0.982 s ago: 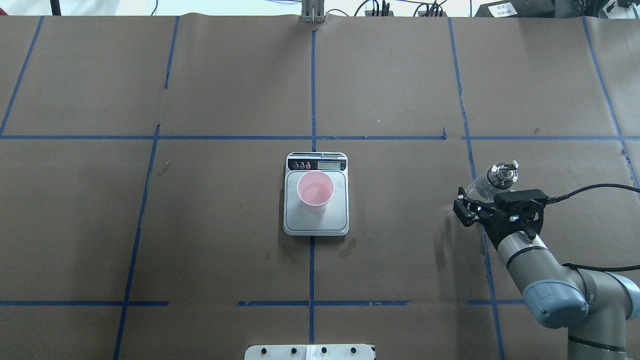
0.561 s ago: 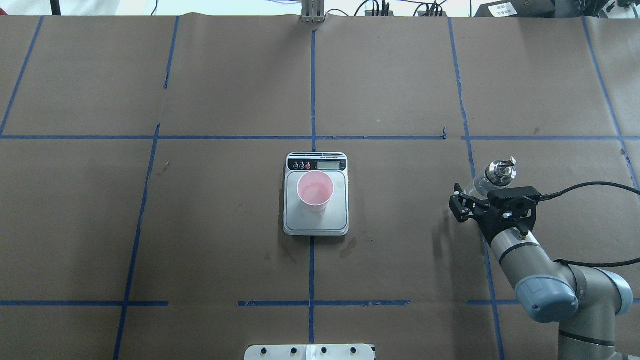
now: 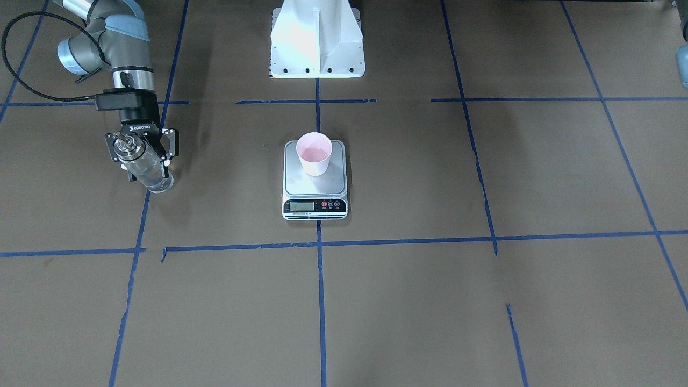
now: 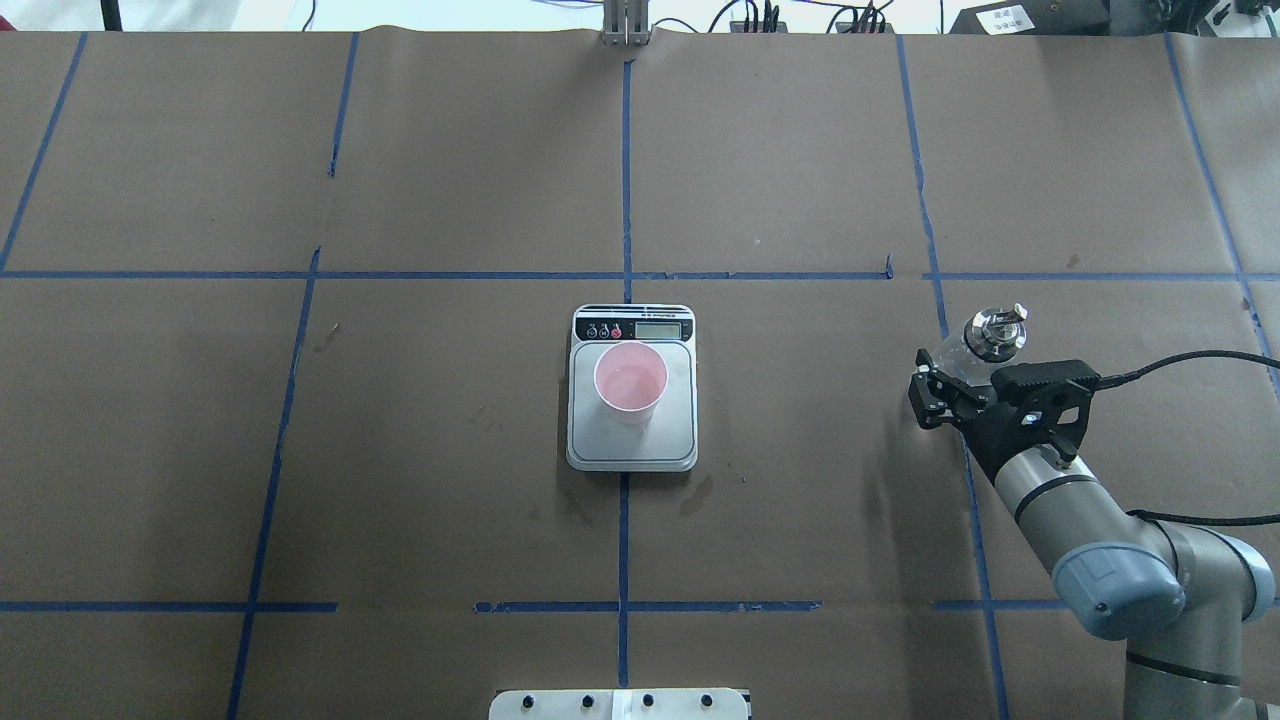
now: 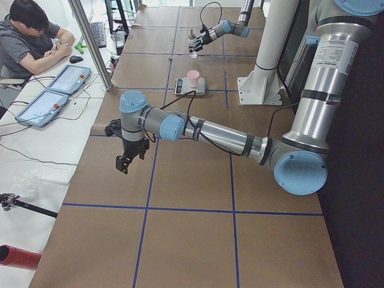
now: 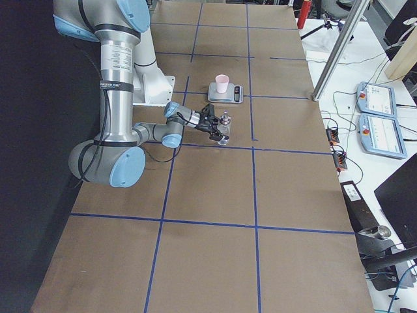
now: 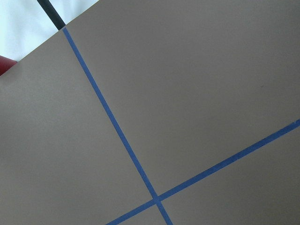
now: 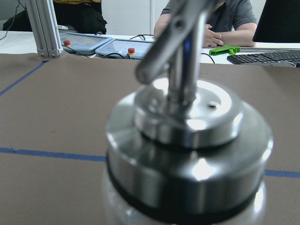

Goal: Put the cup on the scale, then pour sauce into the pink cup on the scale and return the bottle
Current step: 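Lift the dispenser with the right gripper and carry it over the cup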

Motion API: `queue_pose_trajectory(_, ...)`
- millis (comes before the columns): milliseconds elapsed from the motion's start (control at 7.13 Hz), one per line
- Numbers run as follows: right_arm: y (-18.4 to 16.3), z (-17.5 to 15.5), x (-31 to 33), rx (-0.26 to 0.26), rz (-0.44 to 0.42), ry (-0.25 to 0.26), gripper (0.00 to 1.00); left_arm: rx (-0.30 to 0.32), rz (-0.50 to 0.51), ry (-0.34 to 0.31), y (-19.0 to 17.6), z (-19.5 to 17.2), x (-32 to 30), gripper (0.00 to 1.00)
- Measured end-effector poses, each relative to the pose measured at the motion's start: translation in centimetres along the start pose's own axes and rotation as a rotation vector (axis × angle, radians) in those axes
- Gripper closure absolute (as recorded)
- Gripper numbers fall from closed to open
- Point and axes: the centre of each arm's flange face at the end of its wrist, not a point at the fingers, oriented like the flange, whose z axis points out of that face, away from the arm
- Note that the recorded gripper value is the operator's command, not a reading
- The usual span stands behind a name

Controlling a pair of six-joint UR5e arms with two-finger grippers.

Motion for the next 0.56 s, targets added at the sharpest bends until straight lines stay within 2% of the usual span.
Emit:
queue_pose_trajectory(140, -1.8, -0.9, -0.5, 0.003, 0.007, -0.032, 1.0, 0.0, 0.0, 0.0, 0.0, 0.0, 0.0, 0.0)
queue_pose_trajectory(561, -6.1, -2.3, -1.7, 0.048, -0.099, -0.067, 1.0, 0.0, -0.001, 0.001, 0.1, 0.0, -0.1, 0.0)
